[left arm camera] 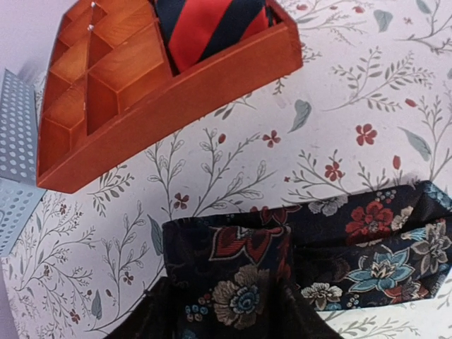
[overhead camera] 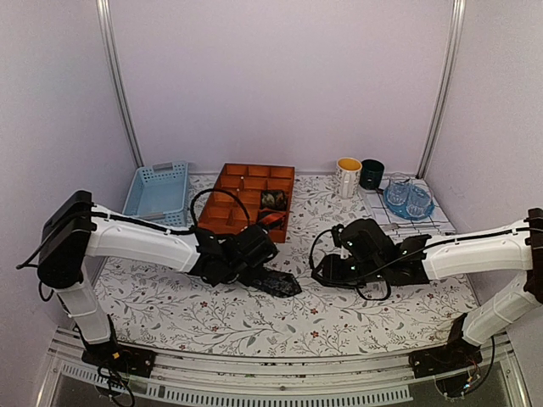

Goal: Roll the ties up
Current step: Roll the tie at the center of the board.

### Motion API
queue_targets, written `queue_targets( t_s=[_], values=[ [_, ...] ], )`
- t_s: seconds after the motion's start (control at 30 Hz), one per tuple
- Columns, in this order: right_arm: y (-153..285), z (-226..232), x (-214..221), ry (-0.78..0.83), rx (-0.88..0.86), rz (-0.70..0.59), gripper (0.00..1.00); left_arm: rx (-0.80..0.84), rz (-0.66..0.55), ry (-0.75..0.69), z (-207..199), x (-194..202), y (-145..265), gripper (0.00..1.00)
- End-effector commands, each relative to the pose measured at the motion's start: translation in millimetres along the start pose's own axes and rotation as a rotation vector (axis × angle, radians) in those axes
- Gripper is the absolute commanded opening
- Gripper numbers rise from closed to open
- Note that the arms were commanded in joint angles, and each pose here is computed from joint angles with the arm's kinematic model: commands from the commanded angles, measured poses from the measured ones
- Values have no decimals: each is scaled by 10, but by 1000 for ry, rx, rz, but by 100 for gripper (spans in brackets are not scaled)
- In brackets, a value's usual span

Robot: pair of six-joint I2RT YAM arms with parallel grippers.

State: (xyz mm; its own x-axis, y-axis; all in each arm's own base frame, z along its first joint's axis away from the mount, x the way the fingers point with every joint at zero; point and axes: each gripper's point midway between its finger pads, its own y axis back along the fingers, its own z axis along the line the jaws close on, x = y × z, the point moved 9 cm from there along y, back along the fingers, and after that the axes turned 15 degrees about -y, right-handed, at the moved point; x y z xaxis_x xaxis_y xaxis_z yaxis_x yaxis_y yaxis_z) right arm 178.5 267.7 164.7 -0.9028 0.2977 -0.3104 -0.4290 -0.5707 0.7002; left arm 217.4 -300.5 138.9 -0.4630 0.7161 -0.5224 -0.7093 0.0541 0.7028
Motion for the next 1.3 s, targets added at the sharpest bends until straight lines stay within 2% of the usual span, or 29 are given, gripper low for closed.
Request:
queue_targets(
  t_s=[0.0,0.3,0.9,1.07,1.27],
  values=[
    [-139,-76,49,-30,5,23,40,9,0,-40,-126,-44,39,51],
    [-233,-180,63,-47,26,41,40,102,-40,-40,-298,-140,144,61],
    [-228,-232,20,-59,34,38,40,301,-80,-48,-719,-244,85,64],
    [-249,-215,19,-53,35,45,40,321,-120,-31,-672,-283,168,68],
    [-262,-168,-8,-40,30,46,40,301,-158,23,-425,-307,303,74]
  ],
)
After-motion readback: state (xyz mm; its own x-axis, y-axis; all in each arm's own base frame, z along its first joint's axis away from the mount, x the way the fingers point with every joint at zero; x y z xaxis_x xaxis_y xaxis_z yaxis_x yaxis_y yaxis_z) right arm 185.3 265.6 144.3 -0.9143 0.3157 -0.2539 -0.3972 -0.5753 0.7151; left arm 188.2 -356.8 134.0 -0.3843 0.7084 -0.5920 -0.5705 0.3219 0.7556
